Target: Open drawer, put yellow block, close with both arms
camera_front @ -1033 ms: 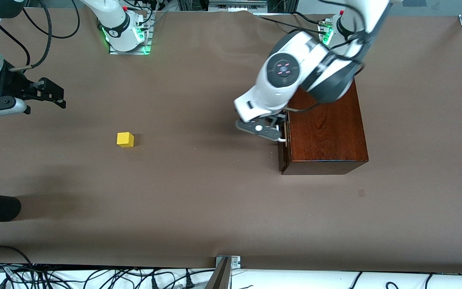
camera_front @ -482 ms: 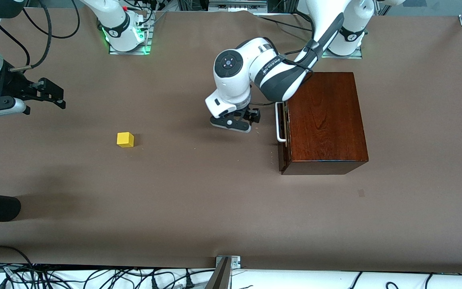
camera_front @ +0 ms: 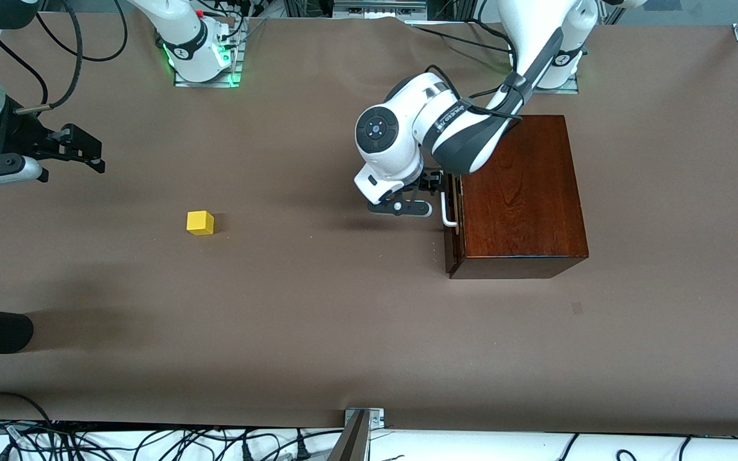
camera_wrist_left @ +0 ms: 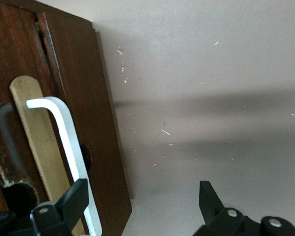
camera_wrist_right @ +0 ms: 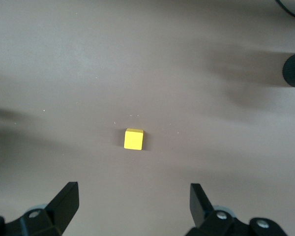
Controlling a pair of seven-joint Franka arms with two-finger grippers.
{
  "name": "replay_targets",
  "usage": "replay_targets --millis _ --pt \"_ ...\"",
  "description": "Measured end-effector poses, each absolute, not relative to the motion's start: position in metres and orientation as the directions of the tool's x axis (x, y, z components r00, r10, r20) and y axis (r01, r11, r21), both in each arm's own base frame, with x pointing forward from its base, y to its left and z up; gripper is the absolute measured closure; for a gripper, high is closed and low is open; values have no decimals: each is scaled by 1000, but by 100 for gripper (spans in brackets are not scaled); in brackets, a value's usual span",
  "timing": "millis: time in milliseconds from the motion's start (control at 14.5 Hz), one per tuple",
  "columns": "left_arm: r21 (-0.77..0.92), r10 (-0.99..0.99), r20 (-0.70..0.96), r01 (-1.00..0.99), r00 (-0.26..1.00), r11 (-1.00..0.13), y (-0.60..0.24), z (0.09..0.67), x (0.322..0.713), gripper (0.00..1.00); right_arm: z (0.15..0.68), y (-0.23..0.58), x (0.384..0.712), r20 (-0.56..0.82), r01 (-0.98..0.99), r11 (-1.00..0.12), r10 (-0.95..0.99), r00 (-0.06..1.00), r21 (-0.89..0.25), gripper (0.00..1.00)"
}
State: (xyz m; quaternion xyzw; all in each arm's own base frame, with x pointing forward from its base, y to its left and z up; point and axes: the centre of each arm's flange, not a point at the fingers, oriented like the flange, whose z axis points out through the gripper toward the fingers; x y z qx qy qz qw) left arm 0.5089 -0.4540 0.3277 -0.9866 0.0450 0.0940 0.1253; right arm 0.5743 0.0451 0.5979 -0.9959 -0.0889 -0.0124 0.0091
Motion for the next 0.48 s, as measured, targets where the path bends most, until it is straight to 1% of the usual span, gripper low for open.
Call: replay_targets --millis 207,482 --pt "-292 -70 -173 -119 982 -949 -448 325 511 0 598 45 574 26 177 -984 177 984 -16 0" --pt "-323 -65 -195 -126 979 -938 -440 308 508 0 598 45 574 26 177 -984 177 984 -16 0"
